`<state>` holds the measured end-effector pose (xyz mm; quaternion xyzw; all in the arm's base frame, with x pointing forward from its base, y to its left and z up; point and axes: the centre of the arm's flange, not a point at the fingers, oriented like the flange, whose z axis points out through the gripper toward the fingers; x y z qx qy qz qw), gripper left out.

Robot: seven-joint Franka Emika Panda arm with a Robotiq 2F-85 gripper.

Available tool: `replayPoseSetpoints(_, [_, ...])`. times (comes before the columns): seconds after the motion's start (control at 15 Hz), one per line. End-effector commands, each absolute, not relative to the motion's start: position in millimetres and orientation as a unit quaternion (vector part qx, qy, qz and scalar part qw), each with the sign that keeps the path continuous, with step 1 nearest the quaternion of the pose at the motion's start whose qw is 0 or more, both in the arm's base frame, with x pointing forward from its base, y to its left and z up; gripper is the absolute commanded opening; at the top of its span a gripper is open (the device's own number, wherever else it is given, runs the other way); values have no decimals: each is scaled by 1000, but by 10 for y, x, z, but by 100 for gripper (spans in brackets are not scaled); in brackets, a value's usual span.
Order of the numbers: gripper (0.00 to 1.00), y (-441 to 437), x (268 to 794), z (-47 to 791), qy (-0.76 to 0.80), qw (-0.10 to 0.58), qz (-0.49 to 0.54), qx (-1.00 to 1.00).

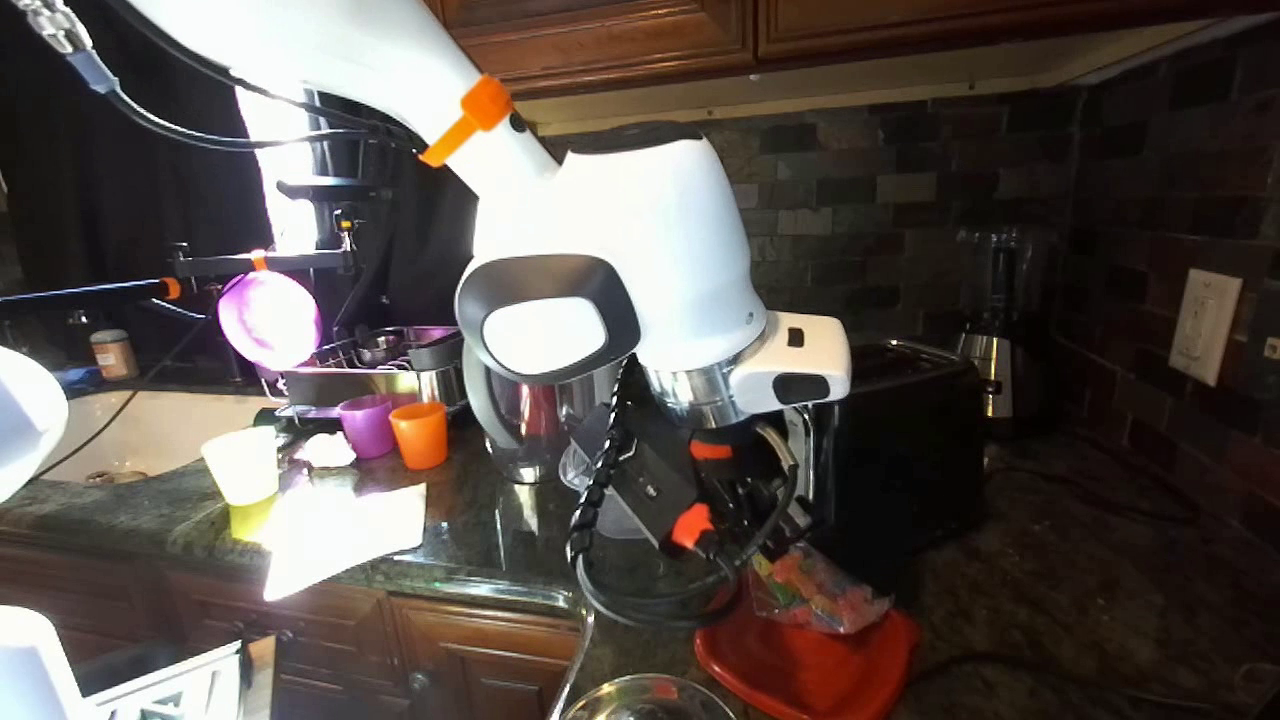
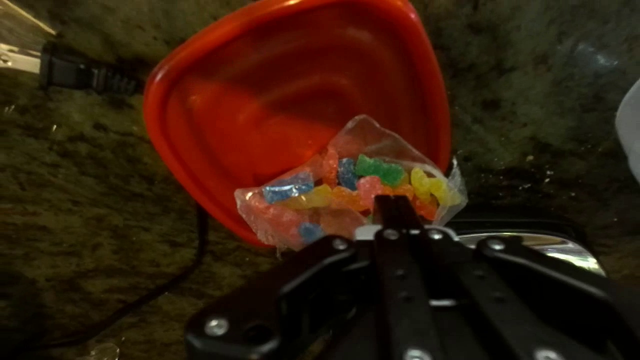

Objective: Move one gummy bear to the silver bowl

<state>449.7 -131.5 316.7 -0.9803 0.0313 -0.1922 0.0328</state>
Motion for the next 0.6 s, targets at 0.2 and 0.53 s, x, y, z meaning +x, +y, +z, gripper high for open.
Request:
replayPoseSetpoints(0.2, [1,-1298,4267,3421,42,50,-152,-986])
replayPoseSetpoints(0.53, [1,-1186,4213,3460,9,56,-91,-994])
